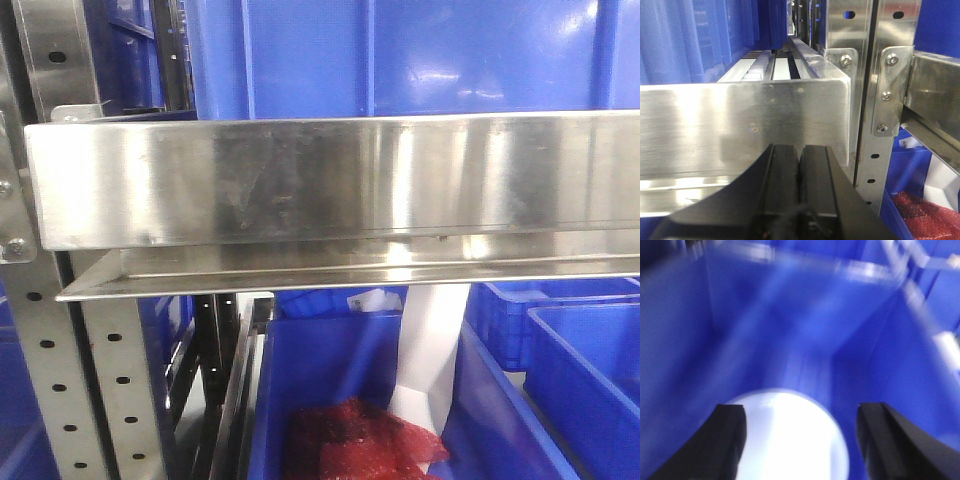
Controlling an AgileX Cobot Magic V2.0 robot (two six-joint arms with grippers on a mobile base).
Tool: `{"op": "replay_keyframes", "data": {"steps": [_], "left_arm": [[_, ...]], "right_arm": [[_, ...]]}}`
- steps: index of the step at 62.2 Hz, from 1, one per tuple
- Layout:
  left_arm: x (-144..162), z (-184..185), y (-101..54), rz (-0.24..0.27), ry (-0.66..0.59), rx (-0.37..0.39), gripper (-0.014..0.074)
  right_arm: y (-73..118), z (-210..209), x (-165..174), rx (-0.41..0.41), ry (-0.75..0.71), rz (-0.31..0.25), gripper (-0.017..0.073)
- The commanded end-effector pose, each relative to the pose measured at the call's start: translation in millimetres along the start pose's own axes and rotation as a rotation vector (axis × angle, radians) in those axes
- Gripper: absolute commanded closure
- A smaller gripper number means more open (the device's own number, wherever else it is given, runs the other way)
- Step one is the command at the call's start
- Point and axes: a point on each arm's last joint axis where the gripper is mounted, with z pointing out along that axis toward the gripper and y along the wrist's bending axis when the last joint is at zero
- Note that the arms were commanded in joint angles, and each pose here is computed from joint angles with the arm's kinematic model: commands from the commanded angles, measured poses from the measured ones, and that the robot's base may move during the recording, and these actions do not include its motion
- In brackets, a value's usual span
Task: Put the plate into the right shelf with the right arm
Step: 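Lower the plate into the blue bin on the shelf and release, then withdraw the open right gripper up out of the bin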
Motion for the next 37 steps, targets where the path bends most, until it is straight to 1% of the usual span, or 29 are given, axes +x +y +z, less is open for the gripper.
{"op": "replay_keyframes", "data": {"steps": [1,6,7,10,15,21,37], "left_arm": [[-5,-1,1.5,-0.009,-0.084,-0.015,0.064],[-5,-1,1.5,-0.009,-0.084,-0.015,0.064],[-5,-1,1.5,-0.009,-0.084,-0.015,0.064],[-5,-1,1.5,-0.009,-0.084,-0.015,0.064],[-5,-1,1.5,-0.009,-0.084,-0.015,0.064],[-5,-1,1.5,-0.009,-0.084,-0.015,0.064],[-5,-1,1.5,-0.009,-0.084,-0.015,0.064]], "right_arm": [[-13.3,-58,-34,-0.01,-0.2,0.009,0.0152],[-20.0,-82,-34,-0.005,-0.222,0.019,0.026],[-22.2,-90,-34,-0.003,-0.231,0.023,0.0293],[-25.9,-104,-29,-0.003,-0.236,0.025,0.0355],[-32.6,-129,-15,-0.007,-0.254,0.027,0.0456],[-40.2,-159,15,-0.023,-0.279,0.022,0.0538],[-53.1,-213,107,-0.078,-0.377,0.008,0.0538]]}}
